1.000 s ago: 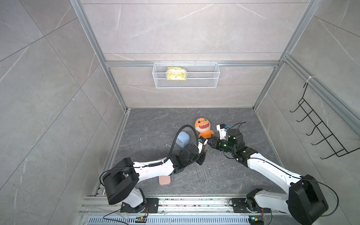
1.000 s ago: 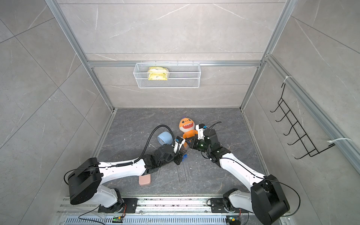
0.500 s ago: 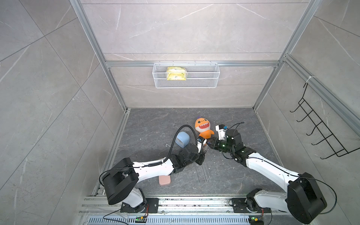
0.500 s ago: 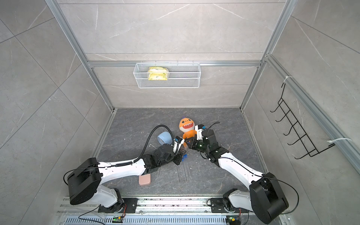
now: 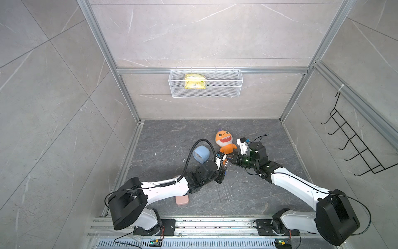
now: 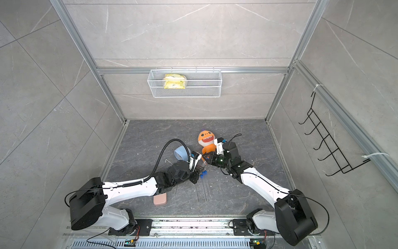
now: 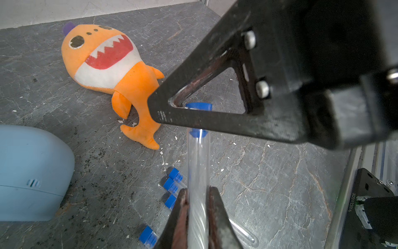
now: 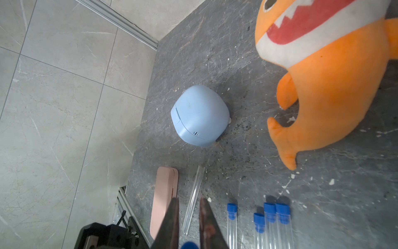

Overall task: Remove stoppers from test tubes
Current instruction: Open the stopper on the test tube, then place the test tube at the center of the board.

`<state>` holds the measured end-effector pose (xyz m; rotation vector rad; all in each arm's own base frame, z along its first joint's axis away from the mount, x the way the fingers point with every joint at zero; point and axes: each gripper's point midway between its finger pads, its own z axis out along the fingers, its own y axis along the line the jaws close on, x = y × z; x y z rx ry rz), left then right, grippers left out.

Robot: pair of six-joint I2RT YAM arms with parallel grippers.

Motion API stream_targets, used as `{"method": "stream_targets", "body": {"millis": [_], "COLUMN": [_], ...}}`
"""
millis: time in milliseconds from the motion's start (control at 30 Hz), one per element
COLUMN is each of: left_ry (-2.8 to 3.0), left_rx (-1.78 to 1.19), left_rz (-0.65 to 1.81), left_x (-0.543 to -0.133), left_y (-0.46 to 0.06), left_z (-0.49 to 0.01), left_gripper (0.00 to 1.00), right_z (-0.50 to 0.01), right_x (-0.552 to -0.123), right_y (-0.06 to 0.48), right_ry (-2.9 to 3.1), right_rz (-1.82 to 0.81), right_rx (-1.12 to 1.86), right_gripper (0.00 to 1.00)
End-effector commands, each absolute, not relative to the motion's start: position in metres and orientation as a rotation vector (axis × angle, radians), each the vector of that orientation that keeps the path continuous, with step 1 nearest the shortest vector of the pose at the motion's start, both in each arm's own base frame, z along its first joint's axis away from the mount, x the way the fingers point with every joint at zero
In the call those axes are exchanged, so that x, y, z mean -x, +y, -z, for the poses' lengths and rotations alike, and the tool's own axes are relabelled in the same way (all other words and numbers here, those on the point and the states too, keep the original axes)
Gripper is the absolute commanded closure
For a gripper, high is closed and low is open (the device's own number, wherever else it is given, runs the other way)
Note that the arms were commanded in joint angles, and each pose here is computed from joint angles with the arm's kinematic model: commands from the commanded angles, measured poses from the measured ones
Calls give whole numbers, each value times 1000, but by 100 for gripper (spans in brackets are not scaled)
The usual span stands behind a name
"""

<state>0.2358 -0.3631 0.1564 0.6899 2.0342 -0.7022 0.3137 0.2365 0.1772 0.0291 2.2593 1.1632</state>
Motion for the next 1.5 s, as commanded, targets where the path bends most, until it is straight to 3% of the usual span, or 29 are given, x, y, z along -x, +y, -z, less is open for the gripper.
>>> {"method": "stream_targets", "body": {"millis": [0,900,1467], "left_ry": [2223,2300,2356], "left_rx": [-700,-693,-287], "left_rz": [557,577,339], "left_x": [-223,-215,-226], "left_y": [-326,-328,-242], "left_z": [-108,-88,-105], "left_gripper": [100,100,100], "right_z": [-209,-209,-179], "right_x": [-353,-373,-350], "right_y": [211,197,176], "right_ry": [2107,2082,2188], "right_rz": [-1081,-980,-810], "right_rx": [-131,-166,-130], "right_gripper": [100,100,100]}}
